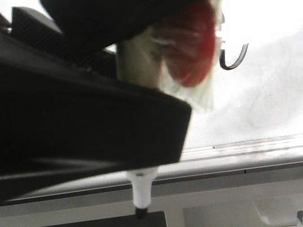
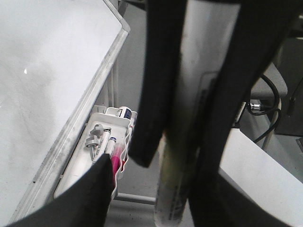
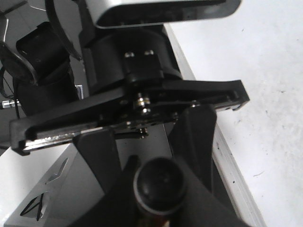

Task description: Write number 8 on whiteboard

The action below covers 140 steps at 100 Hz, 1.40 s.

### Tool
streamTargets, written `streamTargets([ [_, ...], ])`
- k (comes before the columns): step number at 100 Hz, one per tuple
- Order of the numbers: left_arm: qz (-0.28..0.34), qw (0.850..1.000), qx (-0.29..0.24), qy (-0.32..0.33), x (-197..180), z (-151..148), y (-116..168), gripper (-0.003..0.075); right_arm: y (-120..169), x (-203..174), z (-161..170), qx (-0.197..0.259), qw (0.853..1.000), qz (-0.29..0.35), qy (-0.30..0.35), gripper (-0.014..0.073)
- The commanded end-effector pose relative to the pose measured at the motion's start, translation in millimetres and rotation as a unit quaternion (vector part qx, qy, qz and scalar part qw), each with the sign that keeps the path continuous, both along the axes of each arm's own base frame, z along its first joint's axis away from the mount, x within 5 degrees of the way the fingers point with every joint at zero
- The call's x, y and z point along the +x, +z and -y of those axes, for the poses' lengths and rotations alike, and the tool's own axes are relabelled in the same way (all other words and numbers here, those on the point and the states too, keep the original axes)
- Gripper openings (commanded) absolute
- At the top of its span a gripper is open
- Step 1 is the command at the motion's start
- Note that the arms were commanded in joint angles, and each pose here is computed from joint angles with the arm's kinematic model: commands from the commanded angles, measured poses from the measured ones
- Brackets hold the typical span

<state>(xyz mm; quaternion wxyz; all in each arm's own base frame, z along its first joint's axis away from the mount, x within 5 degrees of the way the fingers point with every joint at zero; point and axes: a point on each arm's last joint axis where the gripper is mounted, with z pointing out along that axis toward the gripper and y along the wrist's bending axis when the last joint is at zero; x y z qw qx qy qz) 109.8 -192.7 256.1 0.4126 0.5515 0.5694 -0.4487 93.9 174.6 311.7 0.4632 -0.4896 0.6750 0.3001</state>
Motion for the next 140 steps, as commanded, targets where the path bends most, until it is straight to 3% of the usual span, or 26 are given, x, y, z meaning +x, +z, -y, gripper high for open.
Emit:
streamTargets([
  [1,-0.006,0.999,-0.046,-0.003,0,3,17,0.0224,15,4,0,0.036,0.999,0.017,-0.020,-0.0071],
  [16,0.002,0.999,-0.035,-0.012,-2,3,15,-0.0017,16,4,0,0.038,0.999,0.018,-0.022,-0.0071],
  [39,0.004,0.999,-0.033,-0.013,-2,2,15,-0.0020,17,6,0,0.045,0.998,0.025,-0.031,-0.0040],
  [49,0.002,0.999,-0.033,-0.012,-2,2,15,-0.0020,17,7,0,0.046,0.998,0.026,-0.034,0.0139],
  [61,-0.007,0.999,-0.030,-0.005,-1,2,14,-0.0020,20,12,3,0.057,0.996,0.036,-0.055,0.0509],
  [71,-0.034,0.999,-0.018,0.019,2,1,11,-0.0020,24,17,11,0.065,0.994,0.044,-0.078,0.0674],
  [98,-0.108,0.988,0.042,0.101,12,-3,-2,-0.0020,54,12,56,0.126,0.976,0.096,-0.147,0.0581],
  [107,-0.127,0.982,0.043,0.131,16,-4,-3,-0.0021,63,5,69,0.150,0.969,0.114,-0.162,0.0441],
  [125,-0.180,0.954,0.045,0.237,32,-8,-2,-0.0021,71,-6,84,0.171,0.961,0.134,-0.172,-0.0071],
  [140,-0.166,0.942,0.035,0.288,44,-8,7,-0.0021,71,-8,85,0.171,0.961,0.135,-0.171,-0.0063],
])
